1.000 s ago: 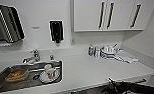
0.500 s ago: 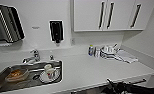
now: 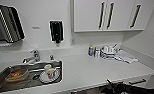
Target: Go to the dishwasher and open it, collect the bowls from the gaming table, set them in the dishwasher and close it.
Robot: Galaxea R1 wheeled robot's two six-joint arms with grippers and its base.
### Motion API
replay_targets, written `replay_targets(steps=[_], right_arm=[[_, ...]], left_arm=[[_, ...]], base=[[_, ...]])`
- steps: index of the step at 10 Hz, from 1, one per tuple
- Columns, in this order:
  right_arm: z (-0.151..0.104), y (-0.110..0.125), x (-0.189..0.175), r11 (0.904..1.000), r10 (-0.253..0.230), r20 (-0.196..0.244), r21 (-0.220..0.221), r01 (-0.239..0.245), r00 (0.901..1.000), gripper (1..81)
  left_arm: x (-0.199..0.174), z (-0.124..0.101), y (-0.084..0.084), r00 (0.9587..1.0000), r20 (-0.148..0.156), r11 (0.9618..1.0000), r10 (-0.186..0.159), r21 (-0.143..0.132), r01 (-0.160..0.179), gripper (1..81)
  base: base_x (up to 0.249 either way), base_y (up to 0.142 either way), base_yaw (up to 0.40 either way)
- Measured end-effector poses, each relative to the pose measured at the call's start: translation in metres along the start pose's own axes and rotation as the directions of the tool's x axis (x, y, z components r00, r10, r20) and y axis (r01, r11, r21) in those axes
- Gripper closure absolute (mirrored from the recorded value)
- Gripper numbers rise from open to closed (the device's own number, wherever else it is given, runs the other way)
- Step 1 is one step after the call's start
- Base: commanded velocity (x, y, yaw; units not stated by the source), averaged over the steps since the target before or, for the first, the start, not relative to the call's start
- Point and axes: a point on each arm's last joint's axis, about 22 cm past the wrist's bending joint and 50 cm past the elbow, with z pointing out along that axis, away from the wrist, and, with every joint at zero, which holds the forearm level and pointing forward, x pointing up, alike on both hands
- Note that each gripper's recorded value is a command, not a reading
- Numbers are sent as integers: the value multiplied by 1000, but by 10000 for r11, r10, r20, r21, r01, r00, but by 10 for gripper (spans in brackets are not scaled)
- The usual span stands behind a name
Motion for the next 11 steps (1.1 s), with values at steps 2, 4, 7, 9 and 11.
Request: replay_targets(steps=[2,4,7,9,11], right_arm=[[2,3,-1,9999,46,-57,90,-45,10000,10],[4,6,0,9997,-13,-133,249,16,9999,10],[5,9,0,9975,-217,-343,659,239,9992,10],[7,10,0,9952,-453,-482,850,493,9978,10],[8,11,1,9928,-625,-608,979,683,9962,10]], left_arm=[[1,-1,-1,10000,-18,10000,18,17,-18,10],[2,-1,0,10000,-56,10000,18,-2,-18,10],[2,-1,0,10000,-76,10000,24,-11,-24,10],[2,-1,0,10000,-82,10000,27,-12,-27,10],[2,-1,0,10000,-84,10000,33,-13,-33,10]], base=[[0,0,0],[0,0,0],[0,0,0],[0,0,0],[-33,0,0]])
